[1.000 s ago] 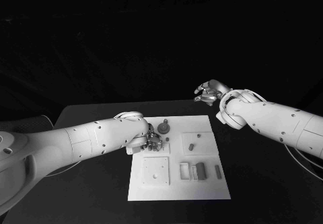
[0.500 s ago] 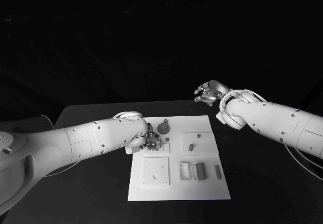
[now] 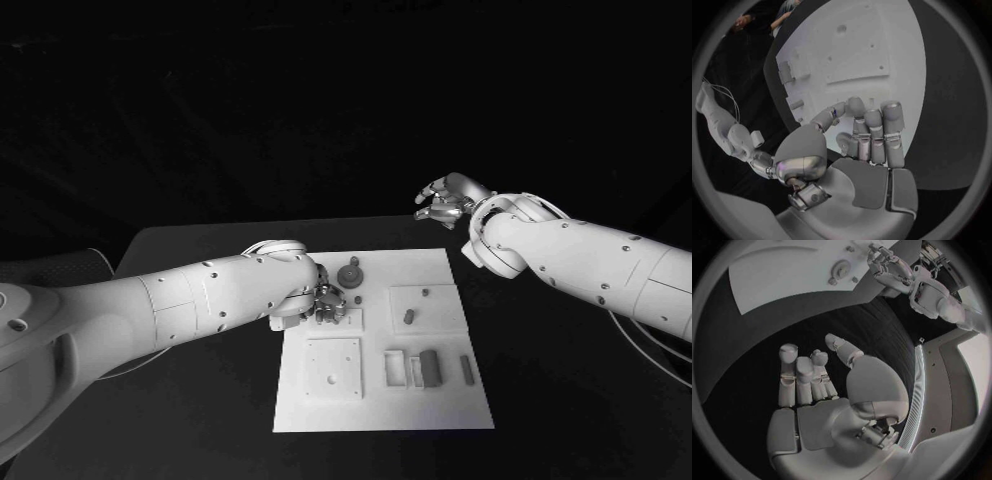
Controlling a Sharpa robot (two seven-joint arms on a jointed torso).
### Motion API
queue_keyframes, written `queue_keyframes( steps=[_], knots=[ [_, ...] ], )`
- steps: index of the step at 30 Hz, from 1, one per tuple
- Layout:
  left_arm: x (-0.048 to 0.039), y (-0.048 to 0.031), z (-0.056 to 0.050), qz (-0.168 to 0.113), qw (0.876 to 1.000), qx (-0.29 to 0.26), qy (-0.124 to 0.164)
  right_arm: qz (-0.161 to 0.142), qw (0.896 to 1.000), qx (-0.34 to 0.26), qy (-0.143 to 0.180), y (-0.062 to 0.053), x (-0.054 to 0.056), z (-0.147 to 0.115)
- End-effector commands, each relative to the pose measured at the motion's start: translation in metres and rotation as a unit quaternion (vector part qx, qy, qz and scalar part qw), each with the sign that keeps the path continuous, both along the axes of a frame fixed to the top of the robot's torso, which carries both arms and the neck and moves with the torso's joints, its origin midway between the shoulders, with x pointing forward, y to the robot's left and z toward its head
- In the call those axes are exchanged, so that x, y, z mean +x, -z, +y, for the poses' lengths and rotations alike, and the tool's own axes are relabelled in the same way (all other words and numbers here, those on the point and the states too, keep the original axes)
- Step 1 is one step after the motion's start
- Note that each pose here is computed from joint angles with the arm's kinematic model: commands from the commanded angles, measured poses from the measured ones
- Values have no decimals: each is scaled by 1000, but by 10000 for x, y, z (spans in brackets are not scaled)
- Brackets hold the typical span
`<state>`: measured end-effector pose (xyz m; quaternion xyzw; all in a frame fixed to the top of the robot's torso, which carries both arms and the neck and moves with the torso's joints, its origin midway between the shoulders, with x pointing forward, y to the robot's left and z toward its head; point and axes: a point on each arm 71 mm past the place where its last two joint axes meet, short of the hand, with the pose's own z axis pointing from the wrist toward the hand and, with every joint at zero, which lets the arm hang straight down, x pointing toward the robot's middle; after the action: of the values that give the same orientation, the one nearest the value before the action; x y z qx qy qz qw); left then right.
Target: Assemble the parts on the task board
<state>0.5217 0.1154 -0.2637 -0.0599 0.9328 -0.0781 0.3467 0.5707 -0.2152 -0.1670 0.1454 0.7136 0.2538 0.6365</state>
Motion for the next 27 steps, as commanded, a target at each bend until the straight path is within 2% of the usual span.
queue_keyframes(
  steps=[1,27],
  knots=[
    [-8,8,-21,-1,1000,2,5,3,1000,-6,-6,3,-1,7],
    [-23,12,-51,3,1000,1,8,6,1000,-7,-7,8,0,23]
  ],
)
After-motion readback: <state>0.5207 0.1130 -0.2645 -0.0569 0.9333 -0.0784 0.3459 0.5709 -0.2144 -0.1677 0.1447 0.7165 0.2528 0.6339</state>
